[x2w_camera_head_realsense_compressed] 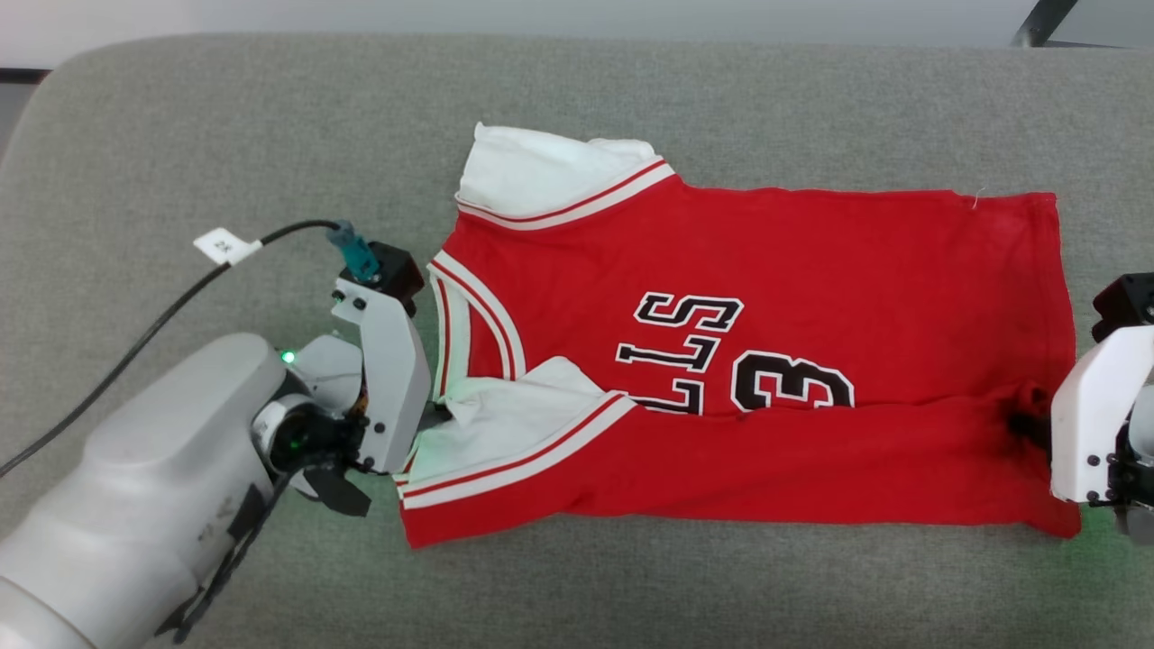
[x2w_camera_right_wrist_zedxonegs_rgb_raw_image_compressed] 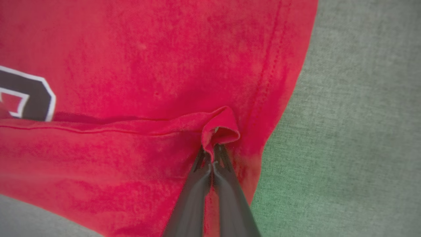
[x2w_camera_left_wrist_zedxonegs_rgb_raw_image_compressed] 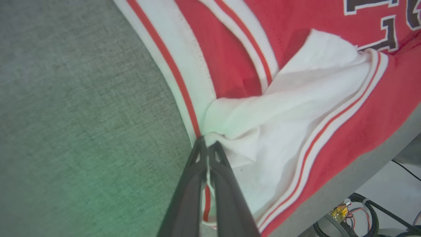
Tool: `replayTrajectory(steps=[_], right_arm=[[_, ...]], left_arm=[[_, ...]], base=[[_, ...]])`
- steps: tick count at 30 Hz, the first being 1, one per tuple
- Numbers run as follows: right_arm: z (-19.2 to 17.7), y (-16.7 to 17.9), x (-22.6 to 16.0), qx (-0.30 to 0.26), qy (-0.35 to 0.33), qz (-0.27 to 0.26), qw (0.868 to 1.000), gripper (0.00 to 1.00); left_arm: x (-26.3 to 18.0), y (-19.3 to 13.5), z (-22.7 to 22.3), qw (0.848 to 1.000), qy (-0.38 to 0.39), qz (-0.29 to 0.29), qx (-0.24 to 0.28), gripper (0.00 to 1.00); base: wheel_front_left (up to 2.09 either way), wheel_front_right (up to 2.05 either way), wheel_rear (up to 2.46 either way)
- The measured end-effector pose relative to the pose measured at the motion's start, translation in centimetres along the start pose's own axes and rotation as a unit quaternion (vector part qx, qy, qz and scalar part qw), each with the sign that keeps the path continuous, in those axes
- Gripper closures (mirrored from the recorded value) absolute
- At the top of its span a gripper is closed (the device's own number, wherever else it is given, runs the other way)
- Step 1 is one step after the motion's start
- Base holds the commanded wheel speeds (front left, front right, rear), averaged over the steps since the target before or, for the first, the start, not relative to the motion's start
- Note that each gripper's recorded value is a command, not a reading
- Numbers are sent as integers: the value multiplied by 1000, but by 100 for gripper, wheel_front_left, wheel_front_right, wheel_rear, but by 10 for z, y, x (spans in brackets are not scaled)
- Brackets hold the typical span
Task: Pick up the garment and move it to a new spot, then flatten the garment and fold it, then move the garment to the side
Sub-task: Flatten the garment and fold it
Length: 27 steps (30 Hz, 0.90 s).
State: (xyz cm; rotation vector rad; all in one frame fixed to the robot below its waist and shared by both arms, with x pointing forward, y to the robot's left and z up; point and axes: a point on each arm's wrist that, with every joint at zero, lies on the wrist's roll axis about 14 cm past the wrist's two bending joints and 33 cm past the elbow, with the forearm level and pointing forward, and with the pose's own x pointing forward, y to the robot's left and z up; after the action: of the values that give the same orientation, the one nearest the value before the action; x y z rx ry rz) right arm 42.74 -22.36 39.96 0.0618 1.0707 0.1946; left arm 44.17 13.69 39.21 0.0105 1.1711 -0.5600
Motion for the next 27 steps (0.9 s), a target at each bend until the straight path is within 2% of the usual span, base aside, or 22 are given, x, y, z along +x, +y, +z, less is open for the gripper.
replayTrajectory(steps=[1,2,3,4,5,21,27], right_arm=[[0,1,0,-1,0,1,1000,100],[1,2,1,-3,0,2,1000,100],[1,3,1,-3,-1,3,1000,100],[1,4,1,-4,-3,4,1000,100],[2,4,1,-4,-4,4,1000,100],[5,10,-1,-33,2,-2,999,100],[-9,5,1,-44,35,-19,998,100]], left_arm=[[0,1,1,1000,-1,0,-6,100],[0,2,1,1000,0,3,-3,80],[-1,3,3,1000,0,8,-1,53],[-2,5,4,1000,-1,11,-2,15],[-4,7,6,1000,-3,16,0,0],[-60,35,36,993,-80,86,-6,0],[-68,22,23,992,-101,71,-16,0]], base=[[0,0,0],[0,0,0],[0,0,0],[0,0,0],[0,0,0],[0,0,0],[0,0,0]])
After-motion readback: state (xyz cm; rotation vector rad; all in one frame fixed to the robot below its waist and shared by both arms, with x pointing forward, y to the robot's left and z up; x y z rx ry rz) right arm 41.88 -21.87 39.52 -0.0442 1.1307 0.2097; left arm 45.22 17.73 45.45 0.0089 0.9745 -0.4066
